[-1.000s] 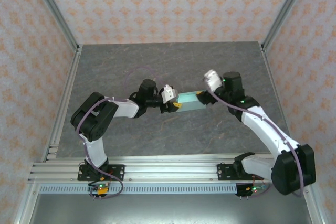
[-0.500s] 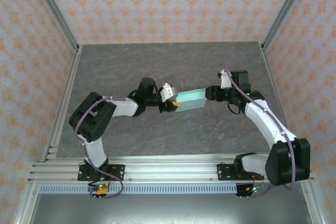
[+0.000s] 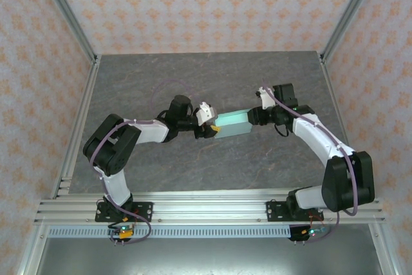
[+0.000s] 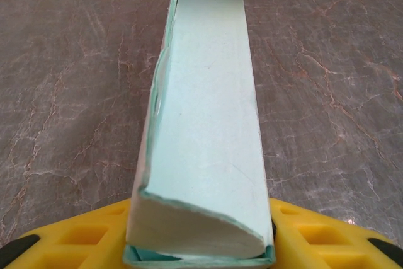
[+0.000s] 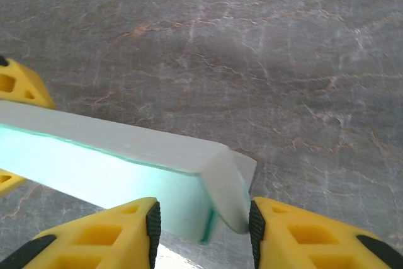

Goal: Fold the paper box

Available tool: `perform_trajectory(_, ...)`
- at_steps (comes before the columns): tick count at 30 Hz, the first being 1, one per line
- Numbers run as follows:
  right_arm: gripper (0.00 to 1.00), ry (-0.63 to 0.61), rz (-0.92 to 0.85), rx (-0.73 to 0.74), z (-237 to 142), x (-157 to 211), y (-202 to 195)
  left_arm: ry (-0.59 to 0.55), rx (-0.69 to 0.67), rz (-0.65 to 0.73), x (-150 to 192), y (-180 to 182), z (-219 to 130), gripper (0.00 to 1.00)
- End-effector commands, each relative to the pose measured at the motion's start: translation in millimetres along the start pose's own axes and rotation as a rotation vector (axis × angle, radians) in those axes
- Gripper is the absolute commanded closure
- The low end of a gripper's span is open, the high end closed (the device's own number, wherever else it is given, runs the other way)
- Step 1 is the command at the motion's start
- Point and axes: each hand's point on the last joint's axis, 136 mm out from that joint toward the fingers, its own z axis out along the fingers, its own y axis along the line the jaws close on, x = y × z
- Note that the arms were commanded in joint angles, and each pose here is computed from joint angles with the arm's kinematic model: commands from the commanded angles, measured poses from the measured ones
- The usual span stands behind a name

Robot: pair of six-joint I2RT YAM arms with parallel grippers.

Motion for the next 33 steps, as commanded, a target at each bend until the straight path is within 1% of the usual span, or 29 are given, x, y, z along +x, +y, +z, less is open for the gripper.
perform_trajectory(1,0.58,-0.005,-0.063,0.026,-3.4,-9.8,2.7,-0.007,-0.010,0.014,-12.2,4.2,-3.5,0.52)
perform_trajectory(2,0.59,0.000,-0.070,0.034,-3.4,-9.2,2.3,-0.006,-0.008,0.012,-12.0,3.6,-3.4,0.52)
perform_trajectory(3,0.62,0.005,-0.075,0.046,-3.4,-8.6,1.5,-0.005,-0.008,0.013,-11.9,3.3,-3.2,0.52)
perform_trajectory(8,0.73,0.037,-0.083,0.052,-0.7,-5.5,1.9,-0.005,-0.010,0.011,-12.1,3.5,-3.4,0.52)
perform_trajectory(16,0.83,0.050,-0.100,0.078,-0.6,-6.9,4.0,0.004,-0.010,0.015,-11.4,3.0,-3.0,0.53)
perform_trajectory(24,0.84,0.097,-0.072,0.080,10.4,8.6,3.4,0.018,-0.018,0.014,-10.2,4.1,-2.1,0.54)
perform_trajectory(27,0.86,0.106,-0.060,0.080,12.0,13.3,3.0,0.021,-0.018,0.011,-10.1,4.3,-1.8,0.54)
perform_trajectory(33,0.85,0.118,-0.052,0.112,13.2,20.0,-3.2,0.022,-0.019,0.011,-9.7,4.0,-2.3,0.54)
